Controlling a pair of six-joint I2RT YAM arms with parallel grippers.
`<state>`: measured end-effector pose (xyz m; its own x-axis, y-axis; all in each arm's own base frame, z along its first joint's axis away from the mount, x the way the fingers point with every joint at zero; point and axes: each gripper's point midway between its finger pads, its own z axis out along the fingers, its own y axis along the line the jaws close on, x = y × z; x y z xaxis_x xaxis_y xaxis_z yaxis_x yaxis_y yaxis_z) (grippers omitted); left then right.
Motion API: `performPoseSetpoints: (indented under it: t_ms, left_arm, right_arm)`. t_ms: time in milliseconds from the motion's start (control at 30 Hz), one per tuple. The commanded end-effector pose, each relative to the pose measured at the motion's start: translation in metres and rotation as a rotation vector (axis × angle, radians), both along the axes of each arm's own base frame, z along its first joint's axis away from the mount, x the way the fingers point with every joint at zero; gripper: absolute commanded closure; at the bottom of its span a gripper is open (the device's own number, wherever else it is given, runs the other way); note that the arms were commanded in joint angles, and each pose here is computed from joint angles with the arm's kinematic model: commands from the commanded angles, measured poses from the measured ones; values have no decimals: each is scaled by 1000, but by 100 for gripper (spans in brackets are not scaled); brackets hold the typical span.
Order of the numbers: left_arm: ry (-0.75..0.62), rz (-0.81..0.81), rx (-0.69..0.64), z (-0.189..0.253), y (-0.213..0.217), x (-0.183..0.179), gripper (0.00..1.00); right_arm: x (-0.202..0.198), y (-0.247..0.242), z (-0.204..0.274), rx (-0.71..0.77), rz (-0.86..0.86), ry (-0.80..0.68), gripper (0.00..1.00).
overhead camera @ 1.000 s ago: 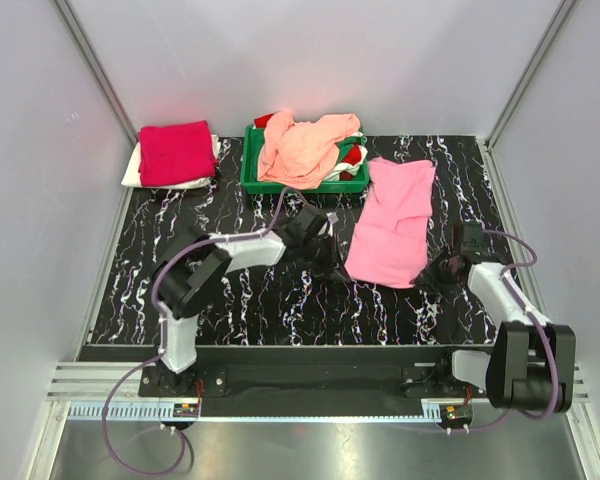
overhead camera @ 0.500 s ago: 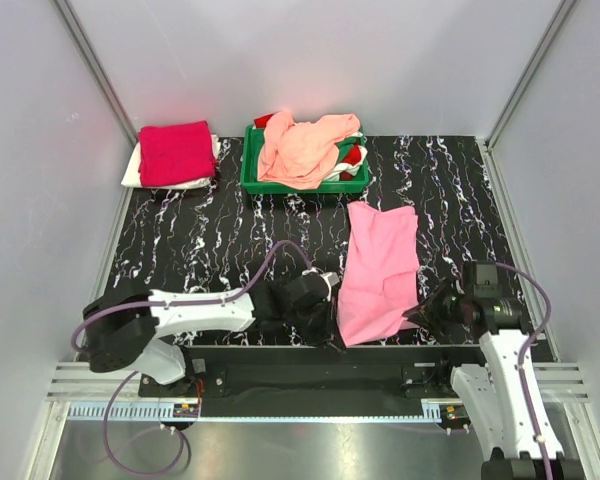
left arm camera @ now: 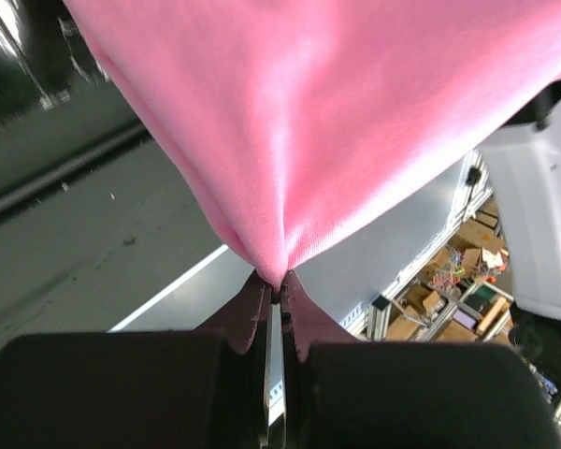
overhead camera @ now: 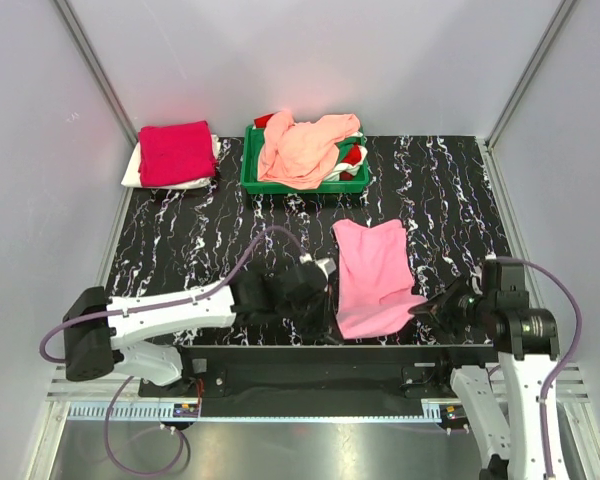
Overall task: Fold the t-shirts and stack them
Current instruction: Fold the tshirt
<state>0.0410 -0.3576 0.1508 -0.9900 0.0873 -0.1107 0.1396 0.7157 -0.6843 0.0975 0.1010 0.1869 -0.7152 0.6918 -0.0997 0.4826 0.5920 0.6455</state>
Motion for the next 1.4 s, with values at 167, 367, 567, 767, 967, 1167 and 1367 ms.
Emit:
performPoseSetpoints:
  t_ms: [167,367,567,767,967,1167,1367]
  left_arm:
    - [-39,-55,1,32,0,75,97]
    - [-41,-79,16,39,-7,126,98]
    - [-30,-111,7,39,-19,157,99]
    - [-29,-93,-17,43,-25,198,100]
    - [-24,-54,-68,49,-29,258,99]
    - [91,28,-134,2,-28,338,65]
    - [17,174,-299,3,-20,427,65]
  right_arm:
    - [78,-3,23,0,-37,-80,100]
    - [109,-4,6,-12,-34,-56,100]
    - [138,-5,3,-18,-34,-55,100]
    - [176,-10,2,-48,-34,-58,100]
    - [233,-18,2,-63,-54,-63,100]
    - [312,-27,-33,-85,-55,-5,77]
    - [372,-58,-80,-187,-132,90,43]
